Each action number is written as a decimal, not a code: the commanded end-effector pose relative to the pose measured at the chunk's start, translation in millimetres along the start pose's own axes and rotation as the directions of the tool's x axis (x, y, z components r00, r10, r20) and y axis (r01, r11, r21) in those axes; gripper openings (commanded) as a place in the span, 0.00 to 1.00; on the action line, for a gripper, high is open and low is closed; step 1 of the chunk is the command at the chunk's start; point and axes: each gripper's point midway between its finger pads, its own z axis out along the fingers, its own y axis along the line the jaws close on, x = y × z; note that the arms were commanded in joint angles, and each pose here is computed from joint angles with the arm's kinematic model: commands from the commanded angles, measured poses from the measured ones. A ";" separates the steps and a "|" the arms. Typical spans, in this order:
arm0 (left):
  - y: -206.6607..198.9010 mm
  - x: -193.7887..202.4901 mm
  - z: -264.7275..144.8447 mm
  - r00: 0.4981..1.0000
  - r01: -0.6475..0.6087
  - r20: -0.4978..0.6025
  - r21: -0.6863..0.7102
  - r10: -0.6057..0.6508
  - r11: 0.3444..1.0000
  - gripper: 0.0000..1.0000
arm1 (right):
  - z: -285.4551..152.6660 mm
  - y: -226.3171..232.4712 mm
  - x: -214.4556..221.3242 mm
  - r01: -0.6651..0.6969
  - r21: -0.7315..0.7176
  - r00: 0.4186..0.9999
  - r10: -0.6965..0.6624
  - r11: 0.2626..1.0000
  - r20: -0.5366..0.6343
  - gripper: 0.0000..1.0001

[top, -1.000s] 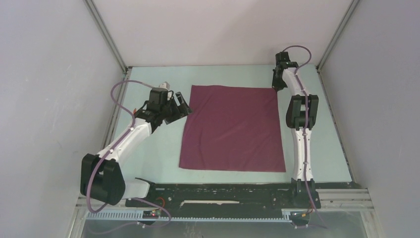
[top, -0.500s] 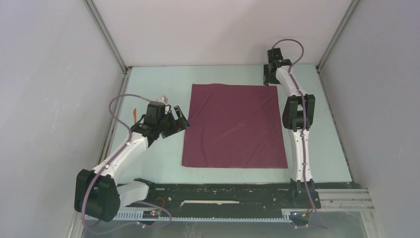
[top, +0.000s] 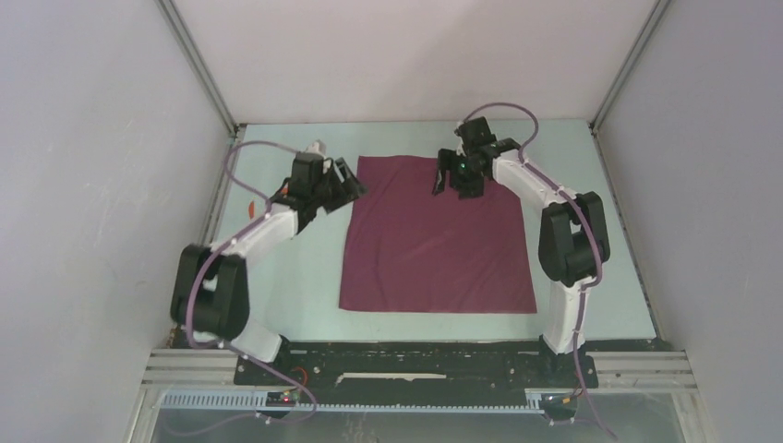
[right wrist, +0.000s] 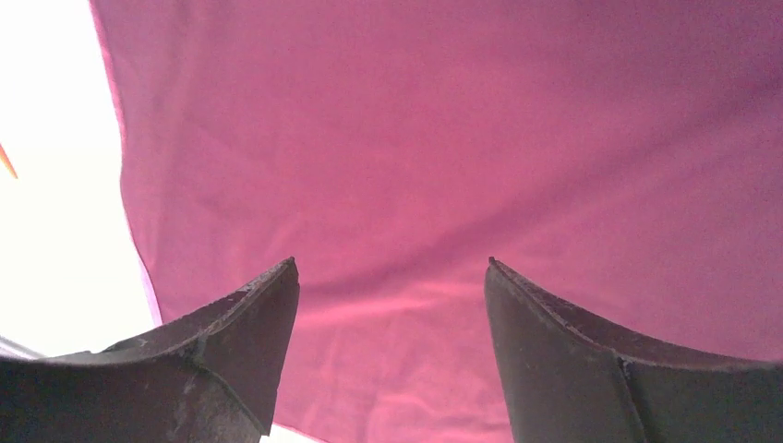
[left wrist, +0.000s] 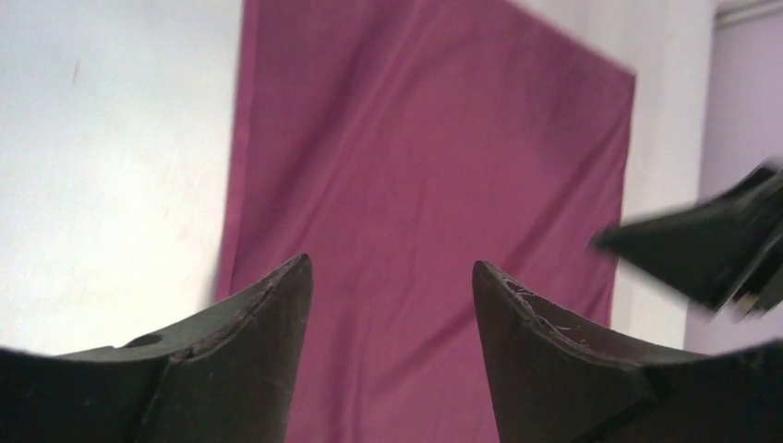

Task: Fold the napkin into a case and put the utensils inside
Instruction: Flatten out the crumpled napkin at the center of the board, then pick up the flattened napkin from the center of the board.

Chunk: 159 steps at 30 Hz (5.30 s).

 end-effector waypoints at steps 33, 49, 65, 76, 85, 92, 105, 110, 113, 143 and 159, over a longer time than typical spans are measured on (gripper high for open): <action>67.1 -91.9 194.7 0.946 0.300 -0.017 -0.335 -0.324 0.893 0.87 | -97.3 -53.2 24.7 -0.210 -0.149 0.961 0.232 0.966 0.149 0.80; 2.6 -141.5 116.8 0.998 0.029 -0.047 -0.126 -0.036 0.992 0.93 | -83.2 -55.1 60.3 -0.215 -0.025 0.975 0.216 0.976 0.047 0.91; -22.5 38.8 -60.4 0.996 0.070 -0.053 0.049 -0.068 0.996 1.00 | -122.6 -170.3 205.1 -0.622 0.445 0.683 0.724 0.644 -0.093 0.88; 30.8 113.8 -111.7 0.989 0.130 -0.071 0.042 -0.127 0.991 0.90 | -120.1 -176.3 239.9 -0.630 0.477 0.647 0.754 0.613 -0.114 0.65; 36.4 123.3 -119.4 0.990 0.109 -0.092 0.039 -0.105 0.993 0.89 | -103.3 -181.2 257.3 -0.629 0.486 0.631 0.763 0.607 -0.137 0.62; 37.7 125.7 -117.0 0.989 0.108 -0.107 0.030 -0.104 0.994 0.89 | -96.2 -185.0 263.1 -0.625 0.501 0.622 0.770 0.599 -0.143 0.62; 37.2 121.9 -125.4 0.991 0.097 -0.092 0.025 -0.094 0.995 0.89 | -79.3 -192.3 277.9 -0.608 0.550 0.598 0.786 0.572 -0.157 0.43; 42.2 122.5 -126.0 0.992 0.091 -0.086 0.005 -0.091 0.996 0.89 | -74.4 -191.7 278.7 -0.606 0.552 0.601 0.785 0.572 -0.153 0.30; 46.8 127.2 -123.4 0.991 0.087 -0.104 -0.015 -0.088 0.996 0.89 | -73.6 -193.4 278.9 -0.600 0.555 0.607 0.780 0.576 -0.154 0.35; 50.4 133.7 -117.6 0.987 0.087 -0.130 -0.023 -0.090 0.996 0.89 | -87.2 -218.4 264.1 -0.513 0.658 0.673 0.734 0.551 -0.091 0.55; 51.8 136.8 -118.4 0.986 0.093 -0.136 -0.022 -0.095 0.995 0.89 | -72.8 -225.1 266.9 -0.495 0.668 0.688 0.720 0.556 -0.090 0.45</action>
